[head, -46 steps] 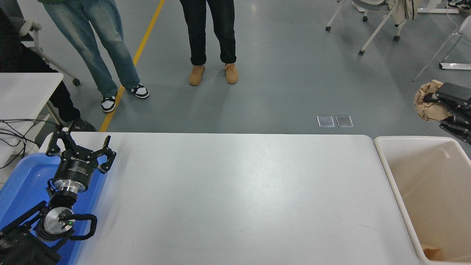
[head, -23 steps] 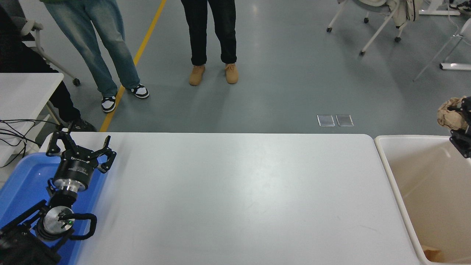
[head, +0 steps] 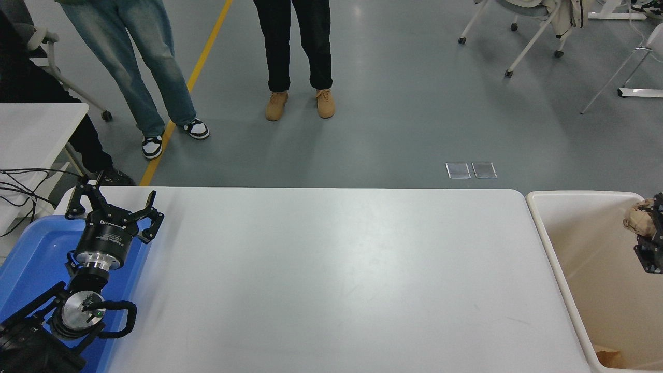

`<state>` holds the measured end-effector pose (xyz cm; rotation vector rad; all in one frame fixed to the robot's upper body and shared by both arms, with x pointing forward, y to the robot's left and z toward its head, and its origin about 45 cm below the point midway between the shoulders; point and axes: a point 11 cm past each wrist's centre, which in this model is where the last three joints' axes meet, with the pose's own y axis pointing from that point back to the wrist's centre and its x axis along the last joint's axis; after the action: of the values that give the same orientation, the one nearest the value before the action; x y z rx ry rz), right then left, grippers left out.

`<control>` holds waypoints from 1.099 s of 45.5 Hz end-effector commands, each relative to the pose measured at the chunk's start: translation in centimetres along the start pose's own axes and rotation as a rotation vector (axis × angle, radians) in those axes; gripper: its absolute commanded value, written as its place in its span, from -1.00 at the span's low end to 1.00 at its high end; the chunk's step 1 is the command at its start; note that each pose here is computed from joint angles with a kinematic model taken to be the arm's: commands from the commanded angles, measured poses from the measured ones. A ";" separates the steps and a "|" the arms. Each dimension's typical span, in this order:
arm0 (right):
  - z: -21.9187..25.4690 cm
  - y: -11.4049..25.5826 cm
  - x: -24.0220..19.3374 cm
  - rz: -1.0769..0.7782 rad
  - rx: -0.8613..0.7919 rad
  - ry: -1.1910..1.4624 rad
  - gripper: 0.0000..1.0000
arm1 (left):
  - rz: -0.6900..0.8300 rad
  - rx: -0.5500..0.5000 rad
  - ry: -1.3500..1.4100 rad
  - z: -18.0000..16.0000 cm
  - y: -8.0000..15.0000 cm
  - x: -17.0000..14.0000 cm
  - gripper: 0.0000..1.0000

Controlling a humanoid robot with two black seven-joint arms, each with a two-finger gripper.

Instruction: Clean the table surface

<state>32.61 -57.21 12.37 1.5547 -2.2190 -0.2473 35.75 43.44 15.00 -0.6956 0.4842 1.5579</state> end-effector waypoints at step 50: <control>2.7 -1.2 -4.4 0.164 -0.228 0.022 -1.00 | -0.001 0.000 -0.001 0.0 0.0 0.0 0.98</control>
<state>32.56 -54.43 7.81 1.2267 -2.1927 -0.4308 35.75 43.44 15.00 -0.6950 0.4840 1.5578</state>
